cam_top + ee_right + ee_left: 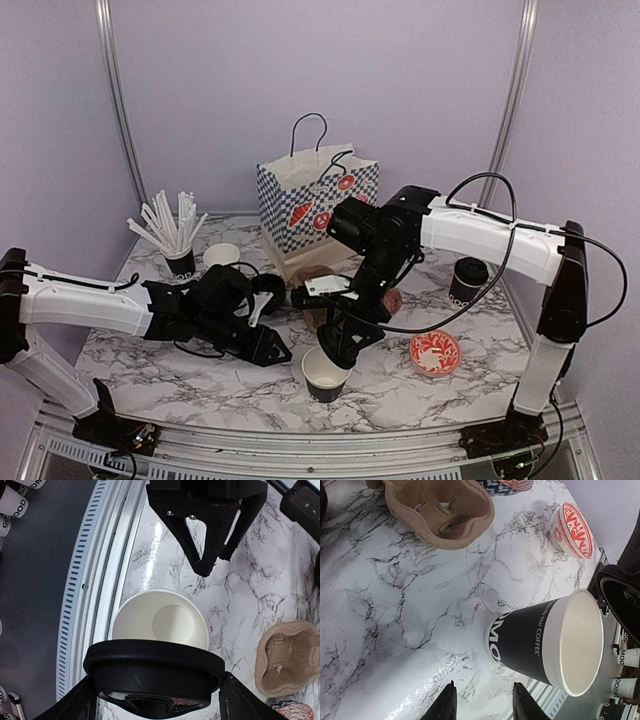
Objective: Pack the takeout coffee
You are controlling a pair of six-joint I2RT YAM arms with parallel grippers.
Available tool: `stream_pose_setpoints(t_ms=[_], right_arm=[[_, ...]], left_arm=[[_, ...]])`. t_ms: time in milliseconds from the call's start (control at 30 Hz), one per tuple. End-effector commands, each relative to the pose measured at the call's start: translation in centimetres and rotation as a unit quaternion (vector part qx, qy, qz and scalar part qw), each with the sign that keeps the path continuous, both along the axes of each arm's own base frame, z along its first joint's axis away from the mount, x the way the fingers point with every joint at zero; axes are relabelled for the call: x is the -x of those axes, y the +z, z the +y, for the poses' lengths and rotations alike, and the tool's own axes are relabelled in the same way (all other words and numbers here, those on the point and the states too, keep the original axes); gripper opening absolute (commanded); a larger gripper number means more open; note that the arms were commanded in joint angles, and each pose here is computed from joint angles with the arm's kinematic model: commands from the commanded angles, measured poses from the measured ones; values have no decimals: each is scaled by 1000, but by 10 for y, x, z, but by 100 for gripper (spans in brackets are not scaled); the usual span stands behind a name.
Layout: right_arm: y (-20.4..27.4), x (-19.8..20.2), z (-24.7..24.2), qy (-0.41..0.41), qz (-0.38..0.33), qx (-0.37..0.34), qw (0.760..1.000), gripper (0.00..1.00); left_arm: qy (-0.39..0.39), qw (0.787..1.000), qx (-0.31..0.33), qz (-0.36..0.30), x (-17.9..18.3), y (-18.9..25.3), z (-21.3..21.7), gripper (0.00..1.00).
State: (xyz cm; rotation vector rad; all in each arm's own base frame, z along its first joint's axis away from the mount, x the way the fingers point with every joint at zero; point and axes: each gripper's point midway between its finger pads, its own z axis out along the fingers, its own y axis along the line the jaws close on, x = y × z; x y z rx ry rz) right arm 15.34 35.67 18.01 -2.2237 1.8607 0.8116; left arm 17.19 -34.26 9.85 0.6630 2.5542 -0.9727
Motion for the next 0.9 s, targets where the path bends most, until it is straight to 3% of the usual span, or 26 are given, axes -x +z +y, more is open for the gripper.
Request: stream_pose_setpoints(t_ms=[0,867], right_arm=[[8,5,6,8,-3,-3,1000,67],[-6,13,15,18,3,17,1000,67]], left_arm=[[-4,999,33,8,1,-1,-13,39],[-9,999,36,39,7,-32,-23,39]])
